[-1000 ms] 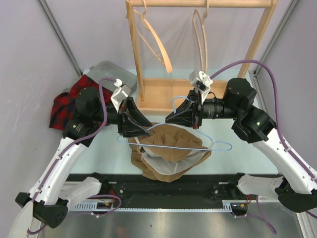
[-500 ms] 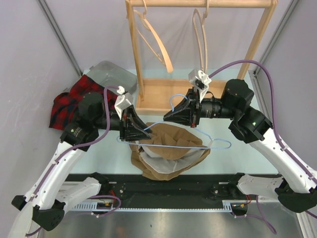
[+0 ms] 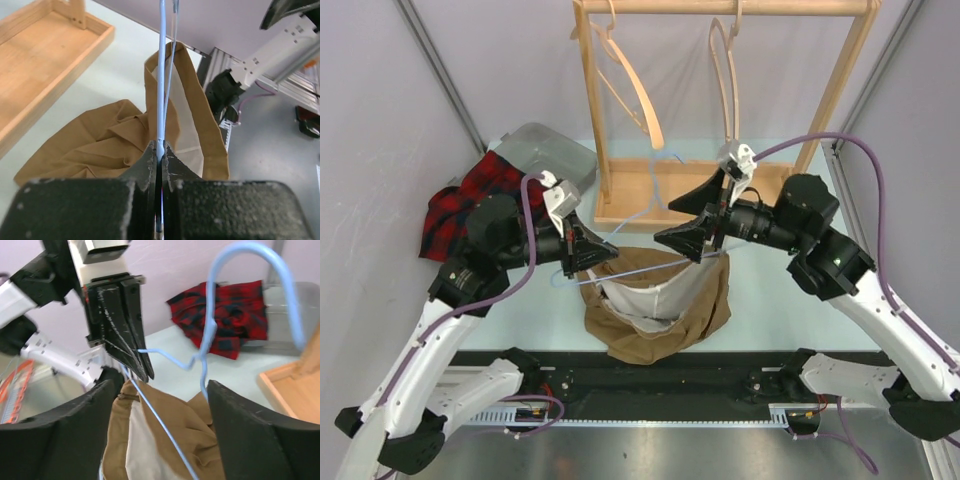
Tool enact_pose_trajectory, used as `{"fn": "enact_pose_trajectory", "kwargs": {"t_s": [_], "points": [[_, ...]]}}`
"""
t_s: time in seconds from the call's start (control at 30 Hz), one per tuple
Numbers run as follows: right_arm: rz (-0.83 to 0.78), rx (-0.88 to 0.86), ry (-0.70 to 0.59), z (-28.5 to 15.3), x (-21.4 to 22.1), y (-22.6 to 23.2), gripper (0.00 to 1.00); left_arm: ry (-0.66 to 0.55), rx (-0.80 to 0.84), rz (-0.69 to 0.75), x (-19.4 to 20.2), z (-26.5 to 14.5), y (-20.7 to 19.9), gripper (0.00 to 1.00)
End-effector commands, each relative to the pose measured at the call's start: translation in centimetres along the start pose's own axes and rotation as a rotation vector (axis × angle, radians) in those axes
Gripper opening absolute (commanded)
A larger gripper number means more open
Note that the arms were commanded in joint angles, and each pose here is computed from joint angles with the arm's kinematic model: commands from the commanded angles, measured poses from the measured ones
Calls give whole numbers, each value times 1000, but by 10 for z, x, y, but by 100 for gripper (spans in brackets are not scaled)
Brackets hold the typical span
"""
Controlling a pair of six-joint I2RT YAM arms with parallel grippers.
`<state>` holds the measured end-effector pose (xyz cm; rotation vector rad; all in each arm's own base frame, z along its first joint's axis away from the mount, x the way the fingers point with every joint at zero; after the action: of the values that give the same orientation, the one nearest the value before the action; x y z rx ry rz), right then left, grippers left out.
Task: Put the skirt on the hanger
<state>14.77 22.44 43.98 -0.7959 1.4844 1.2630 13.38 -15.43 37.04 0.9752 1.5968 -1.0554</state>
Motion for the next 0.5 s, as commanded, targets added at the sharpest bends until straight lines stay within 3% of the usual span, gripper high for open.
{"fn": "enact_pose_trajectory", "kwargs": {"t_s": [0.0,0.17,0.3,0.47], "points": [[-75,176,-140,-26,-15,-1,83,-166,-170,57,-42,-20,-4,0],[-103,427,-326,-62,-31,-8,86,-193,-246,50,-61,-28,-4,0],[-115,555,-452,-88,-49,-5,86,-255,-344,59,-97,-37,-2,0],[-110,621,-501,-102,-59,-3,85,-252,-403,-3,-133,-21,18,0]]}}
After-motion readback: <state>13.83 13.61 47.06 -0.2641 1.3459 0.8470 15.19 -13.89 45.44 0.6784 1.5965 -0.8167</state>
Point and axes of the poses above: each gripper's point midway between its finger pads, its own z axis out along the fingers, its own y axis along the line the jaws close on, x = y × z, the point moved 8 cm from there along -z, back along the fingers, and after that the axes turned 6 degrees about z, right-handed, at the moved point
